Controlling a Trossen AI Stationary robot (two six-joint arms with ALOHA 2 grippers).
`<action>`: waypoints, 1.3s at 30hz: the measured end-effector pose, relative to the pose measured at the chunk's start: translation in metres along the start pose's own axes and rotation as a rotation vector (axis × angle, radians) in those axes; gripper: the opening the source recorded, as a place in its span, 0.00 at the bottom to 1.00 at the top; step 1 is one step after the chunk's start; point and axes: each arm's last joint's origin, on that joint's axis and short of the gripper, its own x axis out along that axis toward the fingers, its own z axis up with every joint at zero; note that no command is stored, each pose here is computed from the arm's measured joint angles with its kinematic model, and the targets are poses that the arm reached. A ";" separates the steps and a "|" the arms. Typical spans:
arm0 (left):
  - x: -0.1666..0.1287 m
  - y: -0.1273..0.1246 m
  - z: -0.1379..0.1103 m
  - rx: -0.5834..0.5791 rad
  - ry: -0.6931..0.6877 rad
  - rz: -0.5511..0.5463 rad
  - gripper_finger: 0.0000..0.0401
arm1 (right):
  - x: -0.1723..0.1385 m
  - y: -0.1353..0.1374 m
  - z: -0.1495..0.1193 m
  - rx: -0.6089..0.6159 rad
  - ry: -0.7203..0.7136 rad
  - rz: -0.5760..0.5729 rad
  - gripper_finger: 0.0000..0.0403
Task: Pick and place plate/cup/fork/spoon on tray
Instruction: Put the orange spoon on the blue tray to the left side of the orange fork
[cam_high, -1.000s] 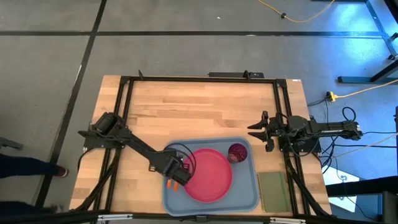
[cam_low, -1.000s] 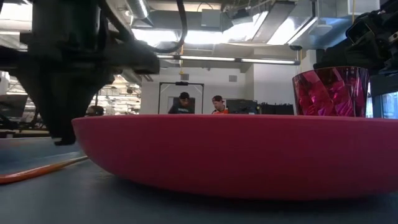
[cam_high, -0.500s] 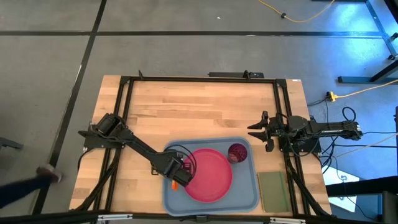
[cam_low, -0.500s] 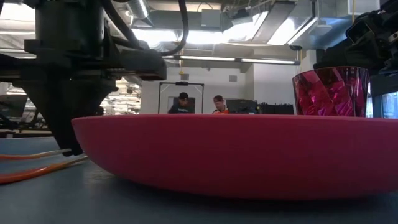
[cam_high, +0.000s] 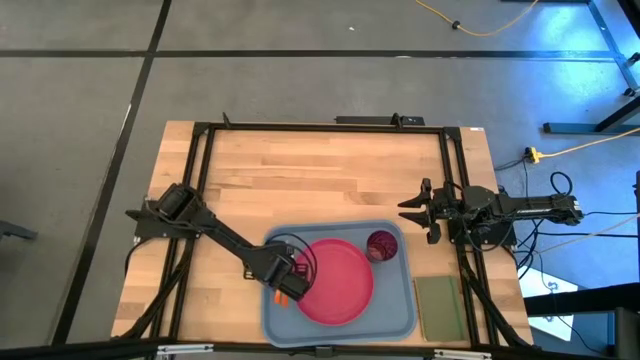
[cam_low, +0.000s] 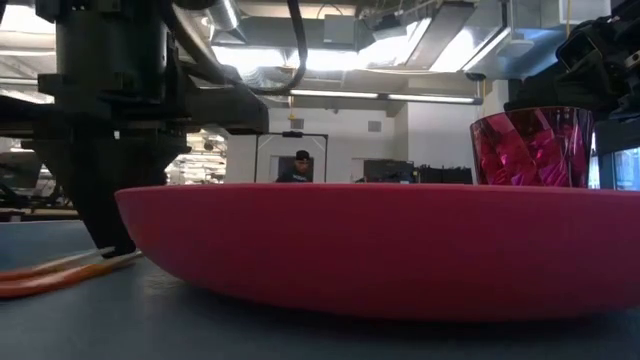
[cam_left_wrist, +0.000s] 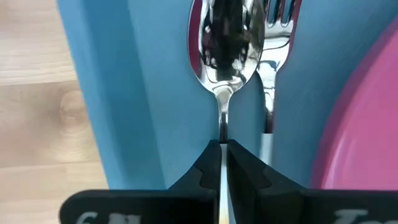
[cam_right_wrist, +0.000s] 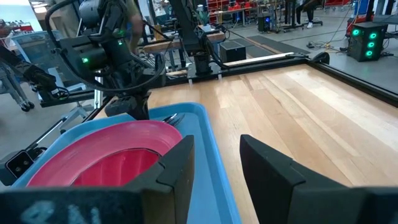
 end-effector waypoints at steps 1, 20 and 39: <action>0.001 0.000 -0.001 0.001 0.002 -0.003 0.02 | 0.000 0.000 0.000 0.000 0.000 0.000 0.33; 0.004 0.002 -0.007 -0.120 -0.017 -0.007 0.02 | 0.000 0.000 0.000 0.000 -0.001 -0.001 0.33; 0.005 0.003 -0.006 -0.162 -0.014 0.011 0.03 | 0.000 0.000 0.000 0.000 -0.001 0.000 0.33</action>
